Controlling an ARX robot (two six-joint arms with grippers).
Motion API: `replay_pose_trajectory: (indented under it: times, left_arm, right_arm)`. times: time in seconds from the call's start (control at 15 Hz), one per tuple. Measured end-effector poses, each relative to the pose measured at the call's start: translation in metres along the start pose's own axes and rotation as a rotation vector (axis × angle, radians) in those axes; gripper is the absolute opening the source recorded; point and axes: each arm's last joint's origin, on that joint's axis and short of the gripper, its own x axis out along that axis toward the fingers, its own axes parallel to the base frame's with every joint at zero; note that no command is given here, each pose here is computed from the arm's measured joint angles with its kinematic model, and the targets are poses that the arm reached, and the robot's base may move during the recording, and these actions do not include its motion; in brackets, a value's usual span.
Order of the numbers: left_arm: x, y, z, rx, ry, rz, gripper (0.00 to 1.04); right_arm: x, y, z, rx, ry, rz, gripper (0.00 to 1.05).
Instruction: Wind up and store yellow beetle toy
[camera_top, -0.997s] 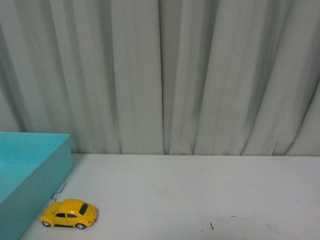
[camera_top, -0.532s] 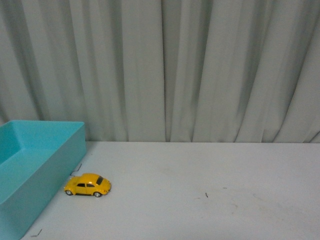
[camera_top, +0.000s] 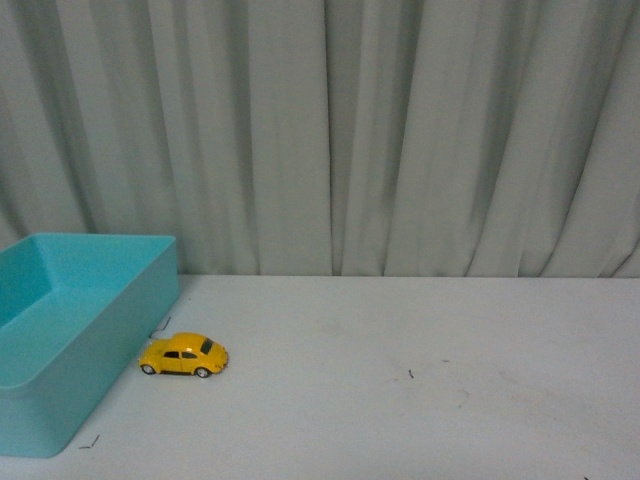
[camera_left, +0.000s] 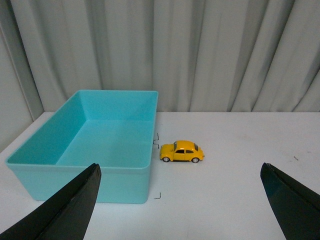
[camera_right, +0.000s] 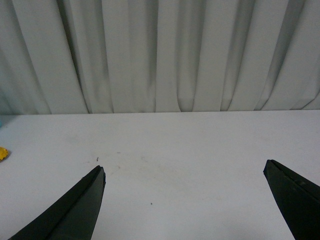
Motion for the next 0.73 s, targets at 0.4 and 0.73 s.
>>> replay_pose_trajectory:
  times: [0.4, 0.73]
  left_arm:
    - [0.0, 0.0, 0.0, 0.0, 0.0, 0.0, 0.98]
    - [0.0, 0.0, 0.0, 0.0, 0.0, 0.0, 0.98]
  right_arm:
    - [0.0, 0.0, 0.0001, 0.0, -0.001, 0.0, 0.98]
    - [0.0, 0.0, 0.0001, 0.0, -0.001, 0.0, 0.98]
